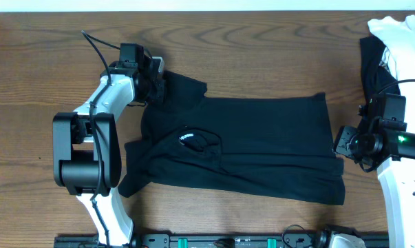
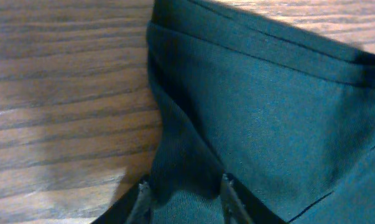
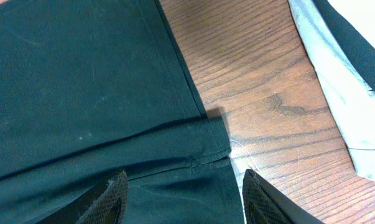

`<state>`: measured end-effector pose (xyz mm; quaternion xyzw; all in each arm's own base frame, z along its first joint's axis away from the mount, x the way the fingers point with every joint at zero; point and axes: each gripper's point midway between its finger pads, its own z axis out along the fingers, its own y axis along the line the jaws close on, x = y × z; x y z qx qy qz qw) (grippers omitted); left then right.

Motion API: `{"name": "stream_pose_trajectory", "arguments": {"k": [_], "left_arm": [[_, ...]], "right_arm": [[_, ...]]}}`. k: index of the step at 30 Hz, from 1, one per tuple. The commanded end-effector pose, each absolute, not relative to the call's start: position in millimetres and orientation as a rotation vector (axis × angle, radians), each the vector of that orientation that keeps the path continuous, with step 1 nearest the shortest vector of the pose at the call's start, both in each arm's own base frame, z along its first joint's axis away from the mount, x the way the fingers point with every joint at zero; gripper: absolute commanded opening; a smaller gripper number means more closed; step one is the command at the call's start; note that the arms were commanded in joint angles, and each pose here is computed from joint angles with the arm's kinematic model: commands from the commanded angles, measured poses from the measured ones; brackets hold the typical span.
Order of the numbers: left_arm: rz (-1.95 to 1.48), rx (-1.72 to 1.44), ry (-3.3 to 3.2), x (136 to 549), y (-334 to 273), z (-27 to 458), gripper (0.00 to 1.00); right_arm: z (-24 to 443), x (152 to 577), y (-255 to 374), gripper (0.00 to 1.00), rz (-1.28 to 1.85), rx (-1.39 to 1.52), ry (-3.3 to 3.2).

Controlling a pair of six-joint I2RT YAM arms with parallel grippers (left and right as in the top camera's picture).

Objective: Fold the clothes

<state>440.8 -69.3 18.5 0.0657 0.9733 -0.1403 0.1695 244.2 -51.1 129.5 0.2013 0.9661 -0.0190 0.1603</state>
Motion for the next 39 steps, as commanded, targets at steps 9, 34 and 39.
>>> {"name": "stream_pose_trajectory", "arguments": {"k": [9,34,39], "left_arm": [[-0.433,0.210,2.751,444.4,-73.7,24.5,0.13],[-0.562,0.216,2.706,416.8,-87.6,93.5,0.06],[-0.563,0.215,2.710,416.0,-87.6,93.2,0.06]], "right_arm": [[131.7,244.7,-51.2,0.57,-0.052,0.566,2.764],[97.4,399.0,-30.3,0.75,0.236,0.216,2.504],[68.0,429.3,-34.7,0.75,0.231,0.205,2.466]]}}
